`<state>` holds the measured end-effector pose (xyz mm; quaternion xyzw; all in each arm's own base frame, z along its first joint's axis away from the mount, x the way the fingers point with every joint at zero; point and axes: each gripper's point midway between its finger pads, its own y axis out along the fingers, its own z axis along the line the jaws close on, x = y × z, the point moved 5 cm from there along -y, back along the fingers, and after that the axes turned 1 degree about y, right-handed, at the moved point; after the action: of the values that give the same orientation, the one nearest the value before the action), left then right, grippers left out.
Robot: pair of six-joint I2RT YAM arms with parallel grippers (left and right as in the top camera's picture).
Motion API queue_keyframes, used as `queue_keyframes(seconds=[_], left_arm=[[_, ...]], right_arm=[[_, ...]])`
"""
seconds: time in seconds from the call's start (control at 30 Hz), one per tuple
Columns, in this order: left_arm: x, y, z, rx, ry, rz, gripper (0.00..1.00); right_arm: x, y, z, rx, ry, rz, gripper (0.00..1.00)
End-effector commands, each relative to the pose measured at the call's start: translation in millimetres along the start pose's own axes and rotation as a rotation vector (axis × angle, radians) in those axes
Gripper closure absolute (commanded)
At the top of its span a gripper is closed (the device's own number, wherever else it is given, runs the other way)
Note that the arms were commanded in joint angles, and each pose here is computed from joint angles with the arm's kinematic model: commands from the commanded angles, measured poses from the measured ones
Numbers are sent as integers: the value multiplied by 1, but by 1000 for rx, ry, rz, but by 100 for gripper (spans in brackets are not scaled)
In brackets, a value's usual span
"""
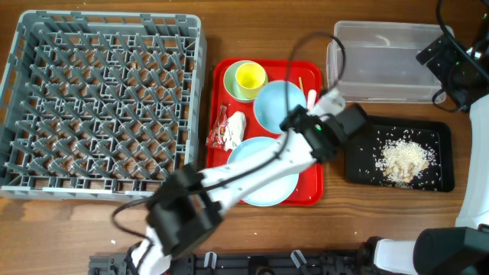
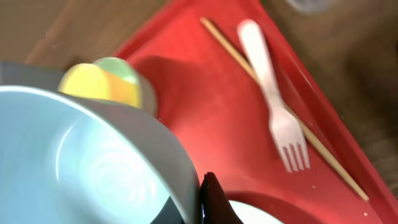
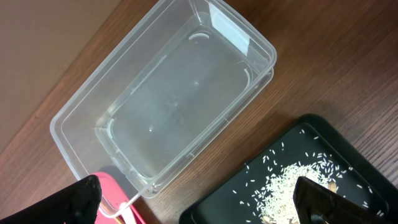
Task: Sort waste into correct bins and load items into the dishwasher rack
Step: 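Lift the blue bowl with the left gripper toward the dish rack, then place the blue bowl upside down in the rack and release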
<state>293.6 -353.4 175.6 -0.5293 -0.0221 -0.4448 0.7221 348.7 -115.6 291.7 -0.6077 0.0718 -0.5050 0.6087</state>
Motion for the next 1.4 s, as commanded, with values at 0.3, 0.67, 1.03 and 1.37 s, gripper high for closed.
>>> queue_keyframes(seconds=[0.3,0.67,1.03,1.37], left_arm=[[1,-21,239,-96,-658,-44,96],[-64,32,369,-390,-1052,-35,96],[-137,78,442,-677,-1342,-101,96],[-170,102,449,-1057,-1448,-172,96]], right_arm=[[1,1,2,0,2,-1,0],[1,1,2,0,2,-1,1],[1,1,2,0,2,-1,0],[1,1,2,0,2,-1,0]])
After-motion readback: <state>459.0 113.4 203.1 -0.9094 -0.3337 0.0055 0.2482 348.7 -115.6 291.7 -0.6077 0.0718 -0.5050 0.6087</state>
